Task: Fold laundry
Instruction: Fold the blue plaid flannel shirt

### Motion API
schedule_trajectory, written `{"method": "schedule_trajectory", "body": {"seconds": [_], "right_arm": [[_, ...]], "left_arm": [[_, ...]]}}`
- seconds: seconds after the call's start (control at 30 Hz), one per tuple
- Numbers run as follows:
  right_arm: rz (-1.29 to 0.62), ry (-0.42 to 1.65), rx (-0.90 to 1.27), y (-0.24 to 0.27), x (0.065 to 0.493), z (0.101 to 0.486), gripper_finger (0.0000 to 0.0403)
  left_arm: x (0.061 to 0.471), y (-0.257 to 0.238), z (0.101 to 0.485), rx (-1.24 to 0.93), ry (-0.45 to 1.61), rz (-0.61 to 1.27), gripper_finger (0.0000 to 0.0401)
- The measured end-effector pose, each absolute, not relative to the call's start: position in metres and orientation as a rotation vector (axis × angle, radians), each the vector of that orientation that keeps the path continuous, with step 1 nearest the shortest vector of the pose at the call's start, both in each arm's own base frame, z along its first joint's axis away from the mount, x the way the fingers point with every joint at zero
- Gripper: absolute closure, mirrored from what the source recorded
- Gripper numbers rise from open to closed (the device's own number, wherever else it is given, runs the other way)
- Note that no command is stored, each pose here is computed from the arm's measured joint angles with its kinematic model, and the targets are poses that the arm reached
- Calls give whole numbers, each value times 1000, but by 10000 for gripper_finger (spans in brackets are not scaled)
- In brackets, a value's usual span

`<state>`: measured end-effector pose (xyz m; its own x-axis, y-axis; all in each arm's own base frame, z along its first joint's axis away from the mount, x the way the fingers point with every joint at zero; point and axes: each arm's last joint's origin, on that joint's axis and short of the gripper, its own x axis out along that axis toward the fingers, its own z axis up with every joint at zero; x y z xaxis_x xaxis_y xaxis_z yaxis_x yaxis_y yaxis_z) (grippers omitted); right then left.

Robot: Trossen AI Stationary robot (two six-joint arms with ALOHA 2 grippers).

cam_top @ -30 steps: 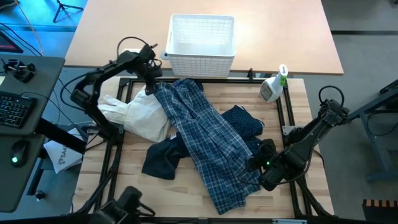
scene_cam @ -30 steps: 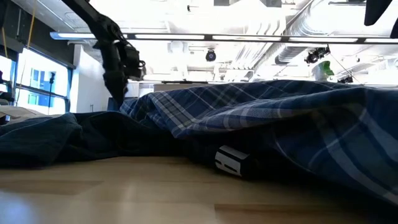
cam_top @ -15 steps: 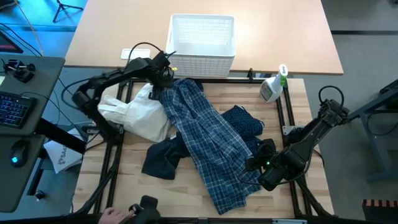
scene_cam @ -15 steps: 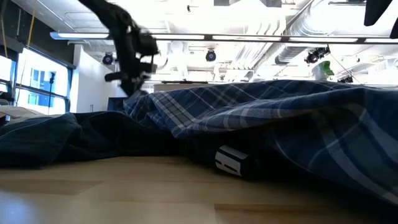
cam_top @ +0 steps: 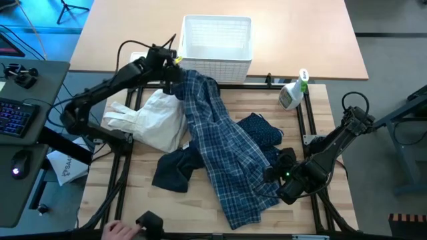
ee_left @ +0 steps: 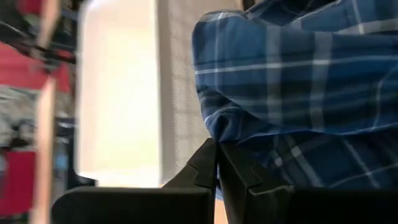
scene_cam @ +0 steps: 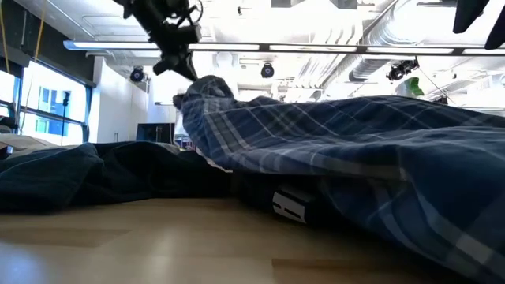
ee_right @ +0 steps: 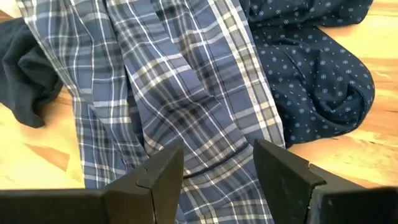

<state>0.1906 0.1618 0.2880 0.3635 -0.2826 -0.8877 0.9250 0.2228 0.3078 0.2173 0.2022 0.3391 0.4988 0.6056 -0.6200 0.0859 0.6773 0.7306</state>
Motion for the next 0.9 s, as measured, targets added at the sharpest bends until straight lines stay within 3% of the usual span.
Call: {"method": "schedule_trajectory", "body": {"seconds": [0.2, 0.4, 0.53, 0.73, 0.9], "right_arm": [[-971, 780, 990, 161, 192, 288, 214], [-954, 761, 1013, 162, 194, 289, 214], [-950, 752, 998, 160, 196, 289, 214], [-928, 760, 955, 155, 202, 289, 214], [-861, 763, 944, 152, 213, 290, 214]], "left_arm": [[221, 221, 324, 784, 1099, 415, 401], [224, 201, 363, 844, 796, 473, 401], [216, 221, 353, 778, 833, 501, 401], [203, 257, 313, 511, 981, 530, 396], [183, 275, 298, 258, 999, 599, 337]]}}
